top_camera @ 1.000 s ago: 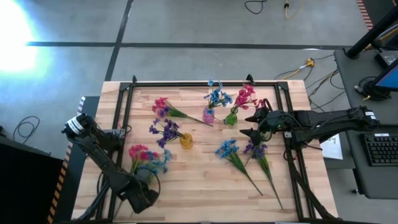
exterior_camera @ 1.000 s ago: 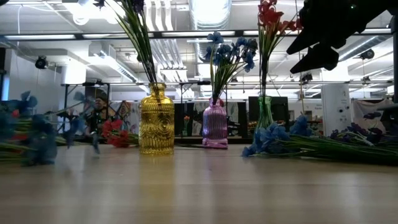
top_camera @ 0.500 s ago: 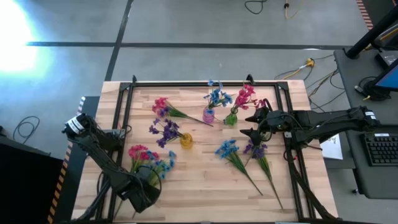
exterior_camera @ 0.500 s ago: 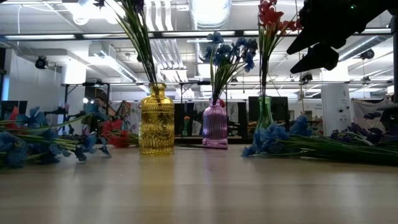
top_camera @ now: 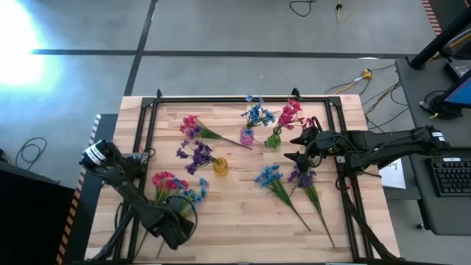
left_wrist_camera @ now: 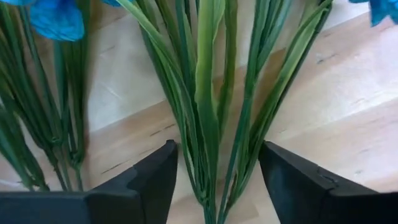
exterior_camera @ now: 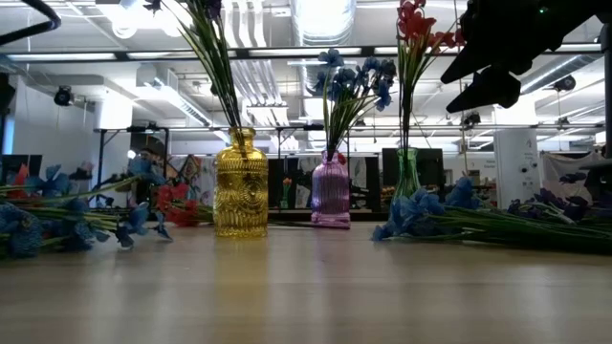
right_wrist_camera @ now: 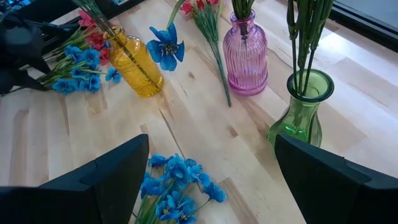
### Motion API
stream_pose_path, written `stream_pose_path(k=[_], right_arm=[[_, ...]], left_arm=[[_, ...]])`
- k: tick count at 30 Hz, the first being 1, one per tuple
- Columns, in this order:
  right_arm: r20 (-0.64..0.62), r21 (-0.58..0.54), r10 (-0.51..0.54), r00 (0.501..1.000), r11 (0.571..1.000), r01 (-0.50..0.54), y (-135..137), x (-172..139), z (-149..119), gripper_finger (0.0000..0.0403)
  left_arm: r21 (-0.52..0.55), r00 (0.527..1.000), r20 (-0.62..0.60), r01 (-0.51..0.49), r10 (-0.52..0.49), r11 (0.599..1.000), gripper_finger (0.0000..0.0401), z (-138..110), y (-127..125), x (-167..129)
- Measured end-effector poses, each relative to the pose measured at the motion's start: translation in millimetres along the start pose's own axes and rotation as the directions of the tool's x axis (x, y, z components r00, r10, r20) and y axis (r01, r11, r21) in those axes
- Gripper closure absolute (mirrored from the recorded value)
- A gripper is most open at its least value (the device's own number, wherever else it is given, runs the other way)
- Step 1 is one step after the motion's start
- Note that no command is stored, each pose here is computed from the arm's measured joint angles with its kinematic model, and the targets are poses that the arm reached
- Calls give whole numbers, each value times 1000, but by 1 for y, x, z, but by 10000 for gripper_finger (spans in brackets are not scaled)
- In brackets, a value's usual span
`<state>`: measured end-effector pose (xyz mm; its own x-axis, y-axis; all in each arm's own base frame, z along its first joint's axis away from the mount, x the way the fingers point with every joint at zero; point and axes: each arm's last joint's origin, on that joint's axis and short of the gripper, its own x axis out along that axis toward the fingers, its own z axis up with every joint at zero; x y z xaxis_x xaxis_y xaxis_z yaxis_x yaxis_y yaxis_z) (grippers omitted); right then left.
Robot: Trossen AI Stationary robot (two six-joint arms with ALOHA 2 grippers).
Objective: Sort flowers into vase by color
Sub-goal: Put the left blue flowers into the pink vase
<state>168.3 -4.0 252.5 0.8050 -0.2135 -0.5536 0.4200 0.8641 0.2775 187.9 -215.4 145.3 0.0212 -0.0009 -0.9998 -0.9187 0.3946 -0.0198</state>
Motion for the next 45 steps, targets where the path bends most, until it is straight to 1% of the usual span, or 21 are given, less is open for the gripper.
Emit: stream_pose_path(k=[3, 6, 10, 11, 15, 17, 21, 23, 24, 26, 29, 32, 33, 35, 37, 40, 43, 45], right_arm=[[0, 0, 0, 1000, 1000, 0, 0, 0, 0, 62], [0, 0, 0, 1000, 1000, 0, 0, 0, 0, 62], [0, 0, 0, 1000, 1000, 0, 0, 0, 0, 62], [0, 0, 0, 1000, 1000, 0, 0, 0, 0, 62], [-1, 0, 3, 1000, 1000, -3, 0, 0, 0, 62], [-7, 1, 25, 1000, 1000, -25, 1, -1, 0, 62], [2, 1, 54, 999, 999, -54, 1, -6, 0, 62], [15, -1, 68, 998, 998, -68, 1, -10, 1, 62], [20, -2, 78, 997, 997, -78, 2, -12, 1, 62], [28, -1, 103, 994, 995, -103, 3, -16, 1, 62], [37, -4, 141, 989, 990, -141, 7, -22, -1, 62], [32, -10, 184, 982, 983, -184, 12, -26, -3, 62], [28, -12, 197, 980, 980, -196, 13, -27, -4, 62], [17, -17, 219, 976, 976, -219, 17, -28, -7, 62], [6, -26, 236, 972, 971, -236, 20, -29, -9, 62], [4, -22, 245, 969, 969, -245, 22, -31, -10, 62], [4, 12, 245, 969, 969, -245, 22, -33, -9, 62], [0, 28, 244, 970, 969, -244, 22, -35, -7, 62]], left_arm=[[-4, 1000, -1, 2, -2, 1000, 237, -1, -2, 4], [-5, 1000, -12, 27, -27, 1000, 294, -3, -6, 6], [-1, 999, -14, 33, -33, 999, 378, -3, -6, 1], [1, 999, -16, 28, -28, 1000, 389, -3, -6, -1], [37, 997, -39, 67, -65, 997, 393, -7, -8, -18], [60, 996, -46, 85, -82, 995, 398, -9, -10, -25], [146, 986, -77, 155, -145, 977, 400, -16, -16, -45], [229, 976, -102, 209, -191, 951, 400, -21, -21, -56], [274, 966, -121, 253, -227, 928, 400, -25, -25, -62], [366, 936, -138, 351, -323, 862, 401, -33, -35, -77], [478, 870, -94, 465, -483, 745, 401, -40, -48, -99], [584, 791, 3, 495, -612, 643, 401, -41, -59, -117], [621, 763, 42, 486, -645, 615, 401, -40, -62, -123], [682, 716, 104, 454, -691, 573, 401, -38, -66, -132], [739, 683, 153, 401, -714, 542, 401, -35, -70, -137], [796, 642, 221, 316, -734, 516, 401, -30, -74, -144], [826, 619, 276, 238, -735, 511, 401, -23, -77, -147], [834, 601, 313, 196, -735, 516, 401, -19, -79, -148]])
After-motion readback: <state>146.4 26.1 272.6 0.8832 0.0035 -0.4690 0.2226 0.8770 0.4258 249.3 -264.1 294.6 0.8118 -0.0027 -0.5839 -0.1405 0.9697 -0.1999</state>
